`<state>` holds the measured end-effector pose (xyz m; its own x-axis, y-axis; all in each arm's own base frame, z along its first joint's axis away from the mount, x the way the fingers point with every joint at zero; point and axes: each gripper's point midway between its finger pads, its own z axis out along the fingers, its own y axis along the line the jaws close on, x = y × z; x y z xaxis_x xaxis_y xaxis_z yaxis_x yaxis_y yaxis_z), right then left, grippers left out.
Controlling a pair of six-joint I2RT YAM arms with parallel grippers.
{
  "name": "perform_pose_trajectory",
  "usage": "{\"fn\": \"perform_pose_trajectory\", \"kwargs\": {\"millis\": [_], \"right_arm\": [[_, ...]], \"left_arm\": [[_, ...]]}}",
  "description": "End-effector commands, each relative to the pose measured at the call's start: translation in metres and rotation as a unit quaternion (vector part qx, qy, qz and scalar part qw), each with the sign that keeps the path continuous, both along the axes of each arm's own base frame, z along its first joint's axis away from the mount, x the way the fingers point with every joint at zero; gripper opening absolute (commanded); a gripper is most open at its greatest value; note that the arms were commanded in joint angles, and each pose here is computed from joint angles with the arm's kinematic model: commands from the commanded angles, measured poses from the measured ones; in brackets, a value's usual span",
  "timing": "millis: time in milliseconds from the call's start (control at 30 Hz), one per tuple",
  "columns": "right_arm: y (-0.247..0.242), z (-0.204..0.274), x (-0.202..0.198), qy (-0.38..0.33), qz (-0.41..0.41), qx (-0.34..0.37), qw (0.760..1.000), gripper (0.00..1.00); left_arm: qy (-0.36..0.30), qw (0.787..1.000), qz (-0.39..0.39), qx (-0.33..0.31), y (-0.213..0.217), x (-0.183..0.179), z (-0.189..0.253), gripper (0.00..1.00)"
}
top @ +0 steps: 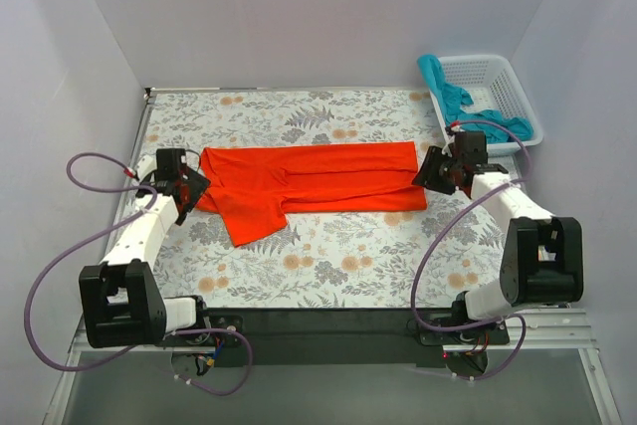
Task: Fold and stack the t-shirts
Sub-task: Fold the tshirt
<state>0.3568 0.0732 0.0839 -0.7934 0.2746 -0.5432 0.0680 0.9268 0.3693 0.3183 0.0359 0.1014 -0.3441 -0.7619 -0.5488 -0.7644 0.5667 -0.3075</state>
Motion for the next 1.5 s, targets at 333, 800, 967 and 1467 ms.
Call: {"fn": "perform_pose_trajectory", "kwargs": {"millis": [333, 800, 967, 1467], "right_arm": [[0.021, -0.020, -0.020, -0.024, 0.022, 0.141, 0.989, 0.35], [0.019, -0.044, -0.024, -0.006, 0.014, 0.149, 0.989, 0.29], [0.012, -0.059, -0.030, 0.012, 0.002, 0.144, 0.990, 0.27], [-0.031, -0.099, -0.085, 0.098, -0.105, 0.118, 0.983, 0.25]], "left_arm": [[-0.021, 0.998, 0.019, -0.063, -0.003, -0.016, -0.035, 0.75], [-0.010, 0.998, 0.018, -0.059, 0.001, -0.005, -0.054, 0.61], [-0.008, 0.998, 0.021, -0.057, 0.002, -0.002, -0.062, 0.51], [0.101, 0.990, 0.100, -0.009, 0.023, -0.074, -0.085, 0.00]]}}
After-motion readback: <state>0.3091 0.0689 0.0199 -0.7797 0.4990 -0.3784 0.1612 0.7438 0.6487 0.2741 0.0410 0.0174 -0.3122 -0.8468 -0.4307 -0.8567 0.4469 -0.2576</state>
